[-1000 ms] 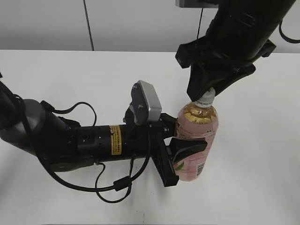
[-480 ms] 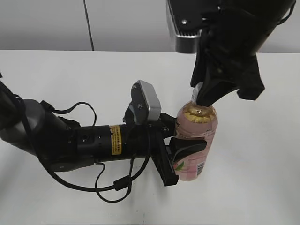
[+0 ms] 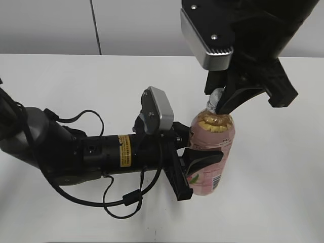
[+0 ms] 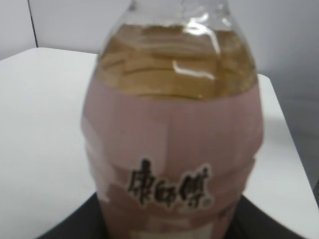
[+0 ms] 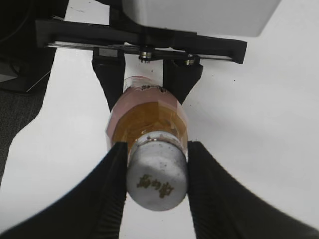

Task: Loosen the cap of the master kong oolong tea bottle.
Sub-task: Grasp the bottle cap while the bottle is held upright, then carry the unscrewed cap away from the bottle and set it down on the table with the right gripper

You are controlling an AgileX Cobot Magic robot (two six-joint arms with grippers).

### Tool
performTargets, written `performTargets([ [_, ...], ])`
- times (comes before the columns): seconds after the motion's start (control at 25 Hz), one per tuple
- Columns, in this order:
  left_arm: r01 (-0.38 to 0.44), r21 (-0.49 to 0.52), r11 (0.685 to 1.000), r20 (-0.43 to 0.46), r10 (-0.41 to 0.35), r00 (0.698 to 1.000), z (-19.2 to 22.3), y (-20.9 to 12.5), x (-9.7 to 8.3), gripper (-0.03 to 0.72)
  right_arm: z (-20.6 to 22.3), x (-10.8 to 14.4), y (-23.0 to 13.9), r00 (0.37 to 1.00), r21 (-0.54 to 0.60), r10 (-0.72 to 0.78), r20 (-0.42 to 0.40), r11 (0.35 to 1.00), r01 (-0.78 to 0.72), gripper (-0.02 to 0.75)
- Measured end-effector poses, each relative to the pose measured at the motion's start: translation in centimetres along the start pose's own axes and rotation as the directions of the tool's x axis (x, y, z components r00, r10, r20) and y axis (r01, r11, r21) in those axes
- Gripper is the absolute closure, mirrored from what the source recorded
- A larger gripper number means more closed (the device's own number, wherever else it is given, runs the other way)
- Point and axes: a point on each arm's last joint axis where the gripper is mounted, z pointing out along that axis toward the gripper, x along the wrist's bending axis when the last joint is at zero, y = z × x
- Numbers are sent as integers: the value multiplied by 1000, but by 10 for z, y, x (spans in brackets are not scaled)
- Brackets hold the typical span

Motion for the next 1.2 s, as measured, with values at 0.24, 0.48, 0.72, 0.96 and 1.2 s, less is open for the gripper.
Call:
performTargets([
  [0.24,-3,1,1000,2,3,1000,0,0,0,412,-30,-1,10,987,-66,139,82,989,-134,464],
  [0.48,-6,1,1000,4,6,1000,0,0,0,412,-51,2,-3,695,-51,694,190,713,-699,465],
  [0.72,-6,1,1000,4,6,1000,0,0,0,412,-20,17,-47,345,38,915,208,345,-938,465],
  [0.96,-6,1,1000,4,6,1000,0,0,0,412,24,48,-107,21,86,973,231,1,-996,465],
  [1.2,-7,0,1000,6,7,1000,0,0,-1,412,81,72,-119,-105,47,978,178,-115,-992,465],
])
